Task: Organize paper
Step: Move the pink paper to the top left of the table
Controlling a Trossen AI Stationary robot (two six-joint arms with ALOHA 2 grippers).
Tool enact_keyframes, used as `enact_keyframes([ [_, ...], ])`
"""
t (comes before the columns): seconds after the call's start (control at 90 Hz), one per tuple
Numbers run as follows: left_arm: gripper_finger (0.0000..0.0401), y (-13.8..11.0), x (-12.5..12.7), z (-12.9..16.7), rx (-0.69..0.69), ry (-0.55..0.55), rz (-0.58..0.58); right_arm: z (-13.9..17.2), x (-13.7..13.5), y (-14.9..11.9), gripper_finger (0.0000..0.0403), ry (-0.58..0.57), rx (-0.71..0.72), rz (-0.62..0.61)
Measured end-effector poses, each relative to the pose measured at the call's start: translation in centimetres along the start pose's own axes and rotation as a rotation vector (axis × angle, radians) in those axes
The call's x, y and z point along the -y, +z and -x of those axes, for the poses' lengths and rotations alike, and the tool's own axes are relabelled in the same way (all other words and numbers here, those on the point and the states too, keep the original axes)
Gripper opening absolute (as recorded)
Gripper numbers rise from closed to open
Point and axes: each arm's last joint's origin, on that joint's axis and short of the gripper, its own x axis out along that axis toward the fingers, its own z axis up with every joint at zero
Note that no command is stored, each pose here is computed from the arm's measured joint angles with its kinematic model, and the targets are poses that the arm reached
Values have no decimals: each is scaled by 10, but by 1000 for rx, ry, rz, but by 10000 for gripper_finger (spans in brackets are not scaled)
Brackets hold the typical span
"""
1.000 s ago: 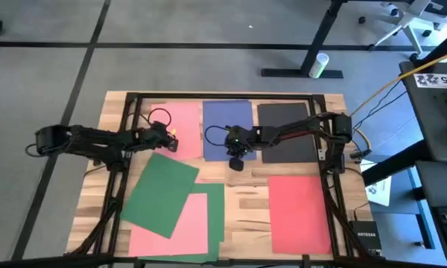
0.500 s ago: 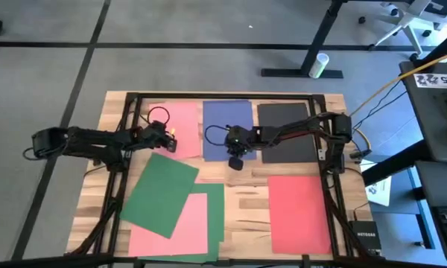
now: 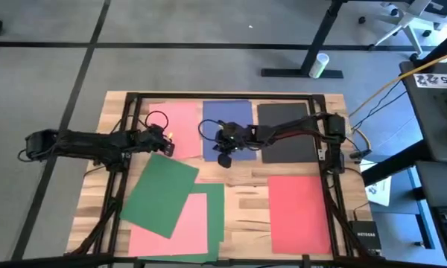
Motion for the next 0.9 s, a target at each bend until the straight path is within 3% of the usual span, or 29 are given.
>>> enact_keyframes([
  [0.189,0,-2,11,14,-93,11,-66,-17,1,0,0,16,-56,11],
  [0.367,0,-19,-1,15,-209,118,-62,-17,1,-1,0,16,-62,11],
  [0.6,0,-24,-9,12,-188,174,31,-17,0,-3,0,20,-85,9],
  [0.9,0,-24,-13,11,-178,217,29,-17,-7,-7,0,24,-119,32],
])
